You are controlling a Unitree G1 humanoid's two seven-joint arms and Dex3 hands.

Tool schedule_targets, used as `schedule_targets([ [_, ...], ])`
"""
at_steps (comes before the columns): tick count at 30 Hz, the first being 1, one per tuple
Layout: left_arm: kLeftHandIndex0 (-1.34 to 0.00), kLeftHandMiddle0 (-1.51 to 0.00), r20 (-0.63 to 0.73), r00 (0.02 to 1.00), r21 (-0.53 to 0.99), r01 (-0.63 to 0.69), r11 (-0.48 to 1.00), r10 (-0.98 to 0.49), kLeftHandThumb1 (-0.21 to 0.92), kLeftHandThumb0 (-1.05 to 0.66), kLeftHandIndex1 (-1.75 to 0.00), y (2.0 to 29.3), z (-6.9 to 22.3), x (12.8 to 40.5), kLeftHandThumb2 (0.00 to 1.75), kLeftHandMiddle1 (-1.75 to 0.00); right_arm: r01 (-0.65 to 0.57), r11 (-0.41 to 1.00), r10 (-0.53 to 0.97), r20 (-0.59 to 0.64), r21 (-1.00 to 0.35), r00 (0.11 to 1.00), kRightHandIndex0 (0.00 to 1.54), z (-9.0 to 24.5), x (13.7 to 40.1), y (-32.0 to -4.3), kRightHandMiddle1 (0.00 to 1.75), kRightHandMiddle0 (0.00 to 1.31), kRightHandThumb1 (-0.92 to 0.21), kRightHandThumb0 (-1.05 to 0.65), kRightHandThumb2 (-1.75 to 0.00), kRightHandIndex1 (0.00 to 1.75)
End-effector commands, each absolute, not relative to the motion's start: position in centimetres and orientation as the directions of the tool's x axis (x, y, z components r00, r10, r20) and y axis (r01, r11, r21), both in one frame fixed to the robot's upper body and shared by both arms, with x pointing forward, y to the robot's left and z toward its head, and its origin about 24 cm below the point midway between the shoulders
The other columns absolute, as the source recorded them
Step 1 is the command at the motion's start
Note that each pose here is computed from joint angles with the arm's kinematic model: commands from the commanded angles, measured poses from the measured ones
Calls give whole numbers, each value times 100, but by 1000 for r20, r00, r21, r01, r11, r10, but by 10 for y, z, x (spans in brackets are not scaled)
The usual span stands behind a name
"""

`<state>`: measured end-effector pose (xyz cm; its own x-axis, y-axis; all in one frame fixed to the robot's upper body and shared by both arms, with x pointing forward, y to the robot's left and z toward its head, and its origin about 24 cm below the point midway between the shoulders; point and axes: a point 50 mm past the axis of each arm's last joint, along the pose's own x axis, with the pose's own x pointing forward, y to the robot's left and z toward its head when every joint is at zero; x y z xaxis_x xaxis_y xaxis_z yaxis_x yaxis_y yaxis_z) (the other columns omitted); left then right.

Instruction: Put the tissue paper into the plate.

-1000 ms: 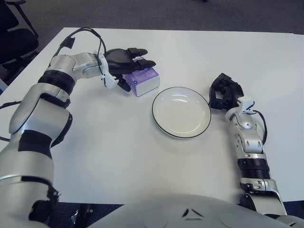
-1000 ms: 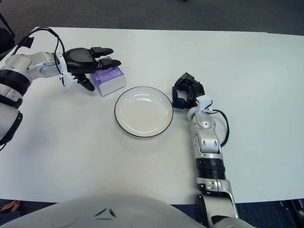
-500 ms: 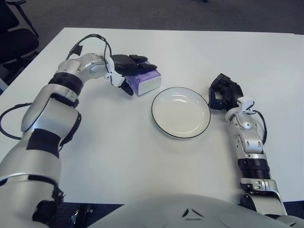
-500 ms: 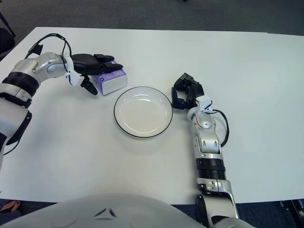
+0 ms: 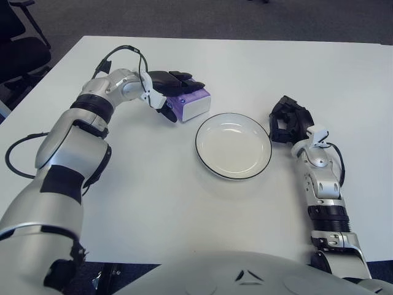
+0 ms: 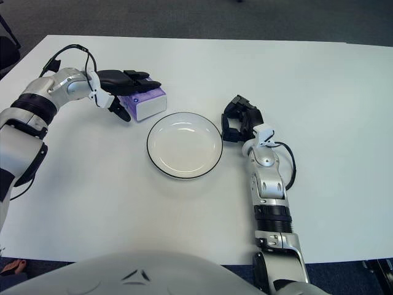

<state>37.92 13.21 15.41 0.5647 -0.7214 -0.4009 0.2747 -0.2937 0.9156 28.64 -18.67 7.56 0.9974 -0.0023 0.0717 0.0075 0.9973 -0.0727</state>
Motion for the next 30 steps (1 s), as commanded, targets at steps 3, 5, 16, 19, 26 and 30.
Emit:
schedule_targets([
  [3,0,-6,-439,553,898,290,-329,-708,87,-105,0,125,137,377,23,-3,49,999,-46,-218,8,975,121,0,239,-189,175,65,-27,-50,-138,175],
  [5,-1,-12,-418,557,908,271,-319,-717,87,-105,-1,123,136,377,23,-7,47,999,-44,-220,7,975,121,0,239,-189,175,65,-27,-50,-138,175],
  [16,0,-9,-326,549,943,132,-305,-770,68,-96,-65,115,129,372,42,-113,37,999,-36,-230,0,972,120,1,238,-189,175,65,-27,-50,-138,175],
  [19,0,-12,-323,545,942,104,-319,-774,54,-85,-88,114,126,371,63,-132,32,999,-31,-235,-1,971,119,1,238,-189,175,65,-27,-50,-137,175],
  [26,-10,-20,-333,547,927,42,-373,-768,35,-67,-157,112,121,373,93,-165,17,1000,-19,-247,-14,969,118,1,238,-187,175,65,-27,-49,-137,175],
  [30,-46,-56,-314,564,926,4,-378,-764,23,-31,-171,113,110,372,119,-158,3,1000,-8,-256,-20,967,119,1,238,-187,175,65,-27,-49,-137,175],
])
